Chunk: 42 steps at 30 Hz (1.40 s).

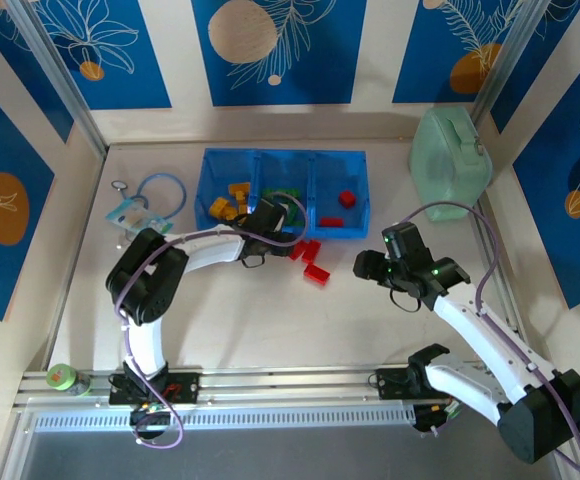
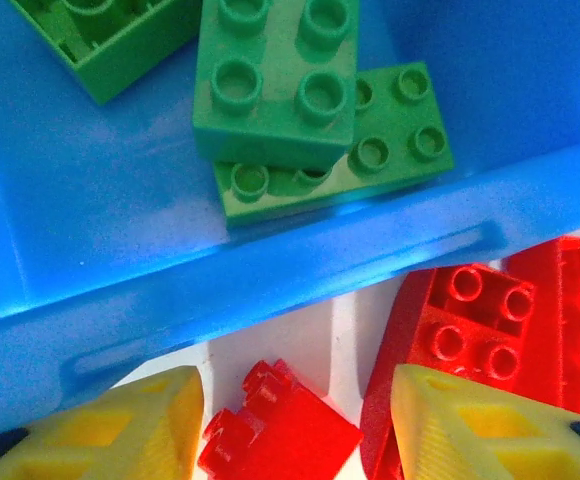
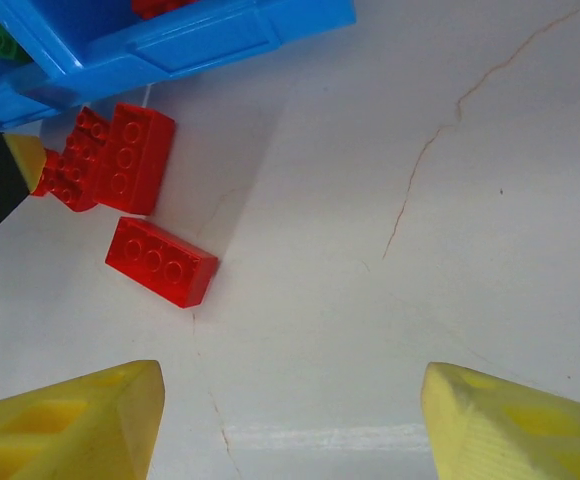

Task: Sort the legos into containers by color
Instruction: Pick up the lego from the center of the table, then place the lego in the container.

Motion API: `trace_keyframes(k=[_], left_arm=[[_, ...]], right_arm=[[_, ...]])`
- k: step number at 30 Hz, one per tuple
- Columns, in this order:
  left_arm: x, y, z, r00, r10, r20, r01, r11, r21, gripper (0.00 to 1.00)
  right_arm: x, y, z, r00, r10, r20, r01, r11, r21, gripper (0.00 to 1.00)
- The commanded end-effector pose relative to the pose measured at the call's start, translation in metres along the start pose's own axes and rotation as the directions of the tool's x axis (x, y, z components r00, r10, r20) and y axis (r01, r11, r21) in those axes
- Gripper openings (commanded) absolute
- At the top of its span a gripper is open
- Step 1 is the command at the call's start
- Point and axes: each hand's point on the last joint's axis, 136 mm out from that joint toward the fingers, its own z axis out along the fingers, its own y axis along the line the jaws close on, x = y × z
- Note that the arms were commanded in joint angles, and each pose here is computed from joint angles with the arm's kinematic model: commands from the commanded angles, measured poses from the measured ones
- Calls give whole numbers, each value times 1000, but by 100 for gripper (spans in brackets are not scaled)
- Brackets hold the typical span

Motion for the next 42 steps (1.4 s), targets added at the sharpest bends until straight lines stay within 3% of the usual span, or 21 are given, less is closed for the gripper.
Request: trace_keyframes(k=[1, 5, 8, 14, 21, 25, 34, 42], left_arm=[[7, 4, 3, 1000, 10, -22, -10, 1000, -22, 51], [13, 5, 6, 999, 11, -31, -12, 1000, -29, 47], [12, 4, 5, 999, 17, -30, -18, 999, -34, 37], [4, -14, -18, 998, 59, 7, -59, 998, -19, 28], [-45, -54, -72, 985, 79, 151, -90, 993, 70, 25], [-80, -75, -87, 976, 93, 198, -117, 987, 114, 24], [-142, -126, -72, 963, 98, 252, -154, 964, 215, 23], [-167, -139, -31, 964, 119, 237, -168, 966, 196, 23]], right_arm=[[2, 2, 0, 1000, 4, -7, -4, 1000, -27, 69], [3, 1, 1, 1000, 10, -12, -11, 1000, -29, 68], [3, 0, 0, 1000, 13, -9, -13, 1000, -26, 68], [0, 0, -5, 1000, 19, 11, -19, 999, -28, 67], [1, -5, -6, 999, 34, 25, -34, 999, -24, 65], [3, -6, -5, 999, 40, 18, -39, 999, -27, 64], [10, -12, -12, 998, 56, 26, -55, 998, -37, 63], [16, -18, -17, 998, 63, 27, -62, 998, -31, 62]])
